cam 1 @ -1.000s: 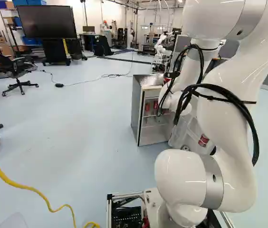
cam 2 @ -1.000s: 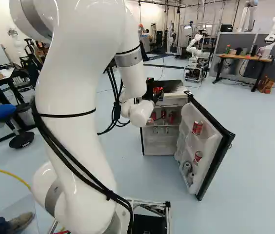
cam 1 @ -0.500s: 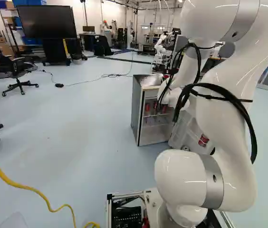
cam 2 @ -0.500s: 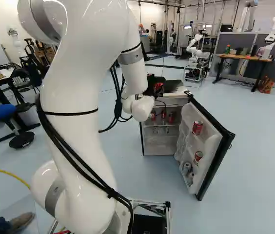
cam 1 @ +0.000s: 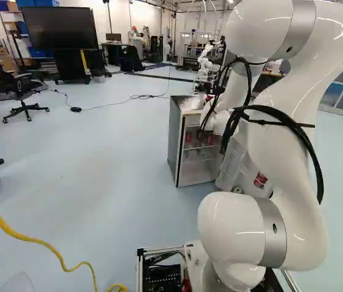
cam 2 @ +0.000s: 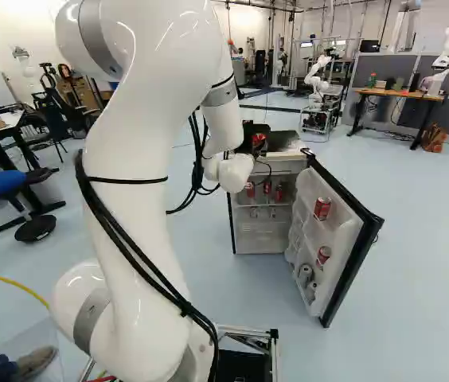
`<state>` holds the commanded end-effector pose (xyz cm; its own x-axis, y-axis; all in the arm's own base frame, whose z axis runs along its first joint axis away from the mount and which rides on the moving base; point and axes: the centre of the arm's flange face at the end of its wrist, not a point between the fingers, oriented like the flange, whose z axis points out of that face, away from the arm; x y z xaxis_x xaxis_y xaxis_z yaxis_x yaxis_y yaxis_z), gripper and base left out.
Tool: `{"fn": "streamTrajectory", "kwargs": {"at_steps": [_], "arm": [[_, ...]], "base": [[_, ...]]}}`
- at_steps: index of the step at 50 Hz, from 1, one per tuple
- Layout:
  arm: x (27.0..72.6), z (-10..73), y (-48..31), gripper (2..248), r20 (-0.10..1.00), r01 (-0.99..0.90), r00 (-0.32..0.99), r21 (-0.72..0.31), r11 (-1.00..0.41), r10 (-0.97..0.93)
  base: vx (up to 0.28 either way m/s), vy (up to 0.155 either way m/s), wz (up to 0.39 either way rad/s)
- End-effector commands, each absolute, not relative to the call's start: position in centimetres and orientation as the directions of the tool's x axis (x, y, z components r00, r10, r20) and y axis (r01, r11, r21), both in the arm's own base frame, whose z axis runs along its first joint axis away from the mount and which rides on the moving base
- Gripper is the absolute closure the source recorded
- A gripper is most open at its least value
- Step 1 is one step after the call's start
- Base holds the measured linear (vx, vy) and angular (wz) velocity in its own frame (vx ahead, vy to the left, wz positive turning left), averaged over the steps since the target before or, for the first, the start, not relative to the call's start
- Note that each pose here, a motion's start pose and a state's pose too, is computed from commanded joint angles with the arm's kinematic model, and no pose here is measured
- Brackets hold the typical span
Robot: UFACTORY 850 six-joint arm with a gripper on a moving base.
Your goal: Grab a drink from the fridge
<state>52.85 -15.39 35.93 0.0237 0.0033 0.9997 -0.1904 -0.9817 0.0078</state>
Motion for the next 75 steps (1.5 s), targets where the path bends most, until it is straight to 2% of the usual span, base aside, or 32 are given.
{"fn": "streamTrajectory", "kwargs": {"at_steps": [52, 75], "arm": [[59.9, 34.2, -15.9, 162, 0.999, -0.167, 0.039, 0.013, -0.986, 0.007], [61.1, 34.0, -16.0, 162, 1.000, -0.164, 0.030, 0.014, -0.986, 0.010]], "base": [[0.000, 0.000, 0.000], [0.000, 0.000, 0.000]]}}
